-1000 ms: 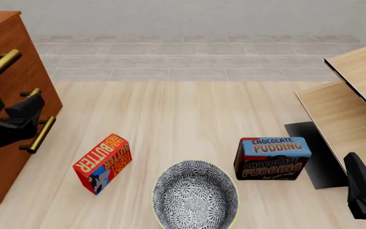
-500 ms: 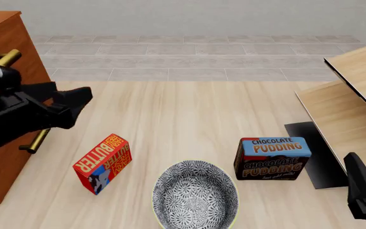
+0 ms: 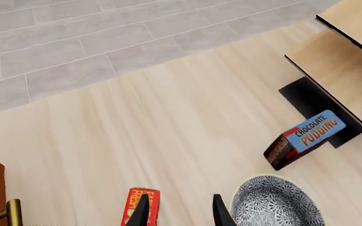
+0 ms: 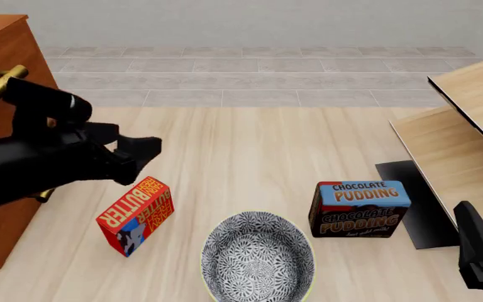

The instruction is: Close the top drawer of the cabinet and put the bowl on top of it.

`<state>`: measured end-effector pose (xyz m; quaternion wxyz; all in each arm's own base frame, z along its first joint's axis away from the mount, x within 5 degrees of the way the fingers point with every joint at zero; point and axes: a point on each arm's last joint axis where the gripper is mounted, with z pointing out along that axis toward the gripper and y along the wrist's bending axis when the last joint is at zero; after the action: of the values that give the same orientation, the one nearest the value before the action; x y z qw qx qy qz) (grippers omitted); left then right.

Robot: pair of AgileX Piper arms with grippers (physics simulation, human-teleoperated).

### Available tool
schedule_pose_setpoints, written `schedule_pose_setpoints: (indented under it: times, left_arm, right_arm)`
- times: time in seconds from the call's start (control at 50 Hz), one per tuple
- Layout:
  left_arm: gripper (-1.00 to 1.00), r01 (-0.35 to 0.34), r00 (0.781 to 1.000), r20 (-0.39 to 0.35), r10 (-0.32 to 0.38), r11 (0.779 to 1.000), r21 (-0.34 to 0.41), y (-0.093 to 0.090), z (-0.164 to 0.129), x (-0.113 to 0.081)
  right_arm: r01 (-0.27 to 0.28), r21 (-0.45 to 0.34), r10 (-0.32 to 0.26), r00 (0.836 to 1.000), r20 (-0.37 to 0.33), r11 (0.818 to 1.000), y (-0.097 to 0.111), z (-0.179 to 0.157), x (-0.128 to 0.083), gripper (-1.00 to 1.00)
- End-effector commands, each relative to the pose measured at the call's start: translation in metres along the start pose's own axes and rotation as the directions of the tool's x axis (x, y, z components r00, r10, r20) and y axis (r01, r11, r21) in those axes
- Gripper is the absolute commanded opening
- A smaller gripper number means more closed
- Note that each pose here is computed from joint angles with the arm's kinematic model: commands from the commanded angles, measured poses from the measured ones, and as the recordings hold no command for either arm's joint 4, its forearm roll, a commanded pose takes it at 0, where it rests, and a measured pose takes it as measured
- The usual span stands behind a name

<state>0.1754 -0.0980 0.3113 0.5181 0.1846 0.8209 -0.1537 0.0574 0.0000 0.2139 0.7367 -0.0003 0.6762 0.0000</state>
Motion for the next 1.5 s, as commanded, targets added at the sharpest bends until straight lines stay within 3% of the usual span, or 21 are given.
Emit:
schedule_pose_setpoints:
  times: [0.02,0.28,0.54,0.58,0.62,0.64,0.66,1.0,1.5]
  left_arm:
    - [1.00,0.010,0.998,-0.070,-0.006,0.999,0.052,-0.013,0.002,0.003]
    - [1.00,0.038,0.989,-0.147,-0.020,0.992,0.123,-0.030,-0.001,0.018]
    - [1.00,0.055,0.982,-0.188,-0.025,0.986,0.159,-0.042,-0.003,0.012]
    - [1.00,0.031,0.984,-0.177,-0.001,0.986,0.162,-0.042,-0.004,0.010]
    - [1.00,0.073,0.975,-0.221,-0.034,0.982,0.174,-0.049,0.001,0.014]
    - [1.00,0.049,0.978,-0.208,-0.011,0.983,0.178,-0.048,-0.002,0.011]
    - [1.00,0.067,0.974,-0.227,-0.023,0.980,0.188,-0.053,-0.002,0.012]
    - [1.00,0.072,0.969,-0.246,-0.030,0.984,0.164,-0.049,0.009,0.019]
    - [1.00,0.108,0.955,-0.288,-0.062,0.983,0.145,-0.051,0.038,0.050]
  right_arm:
    - [0.000,0.000,0.000,1.000,0.000,1.000,0.000,0.000,0.000,1.00]
    - [0.000,0.000,0.000,1.000,0.000,1.000,0.000,0.000,0.000,1.00]
    - [0.000,0.000,0.000,1.000,0.000,1.000,0.000,0.000,0.000,1.00]
    - [0.000,0.000,0.000,1.000,0.000,1.000,0.000,0.000,0.000,1.00]
    - [0.000,0.000,0.000,1.000,0.000,1.000,0.000,0.000,0.000,1.00]
    - [0.000,0.000,0.000,1.000,0.000,1.000,0.000,0.000,0.000,1.00]
    - [0.000,0.000,0.000,1.000,0.000,1.000,0.000,0.000,0.000,1.00]
    - [0.000,0.000,0.000,1.000,0.001,1.000,0.000,0.000,0.000,1.00]
    - [0.000,0.000,0.000,1.000,0.000,1.000,0.000,0.000,0.000,1.00]
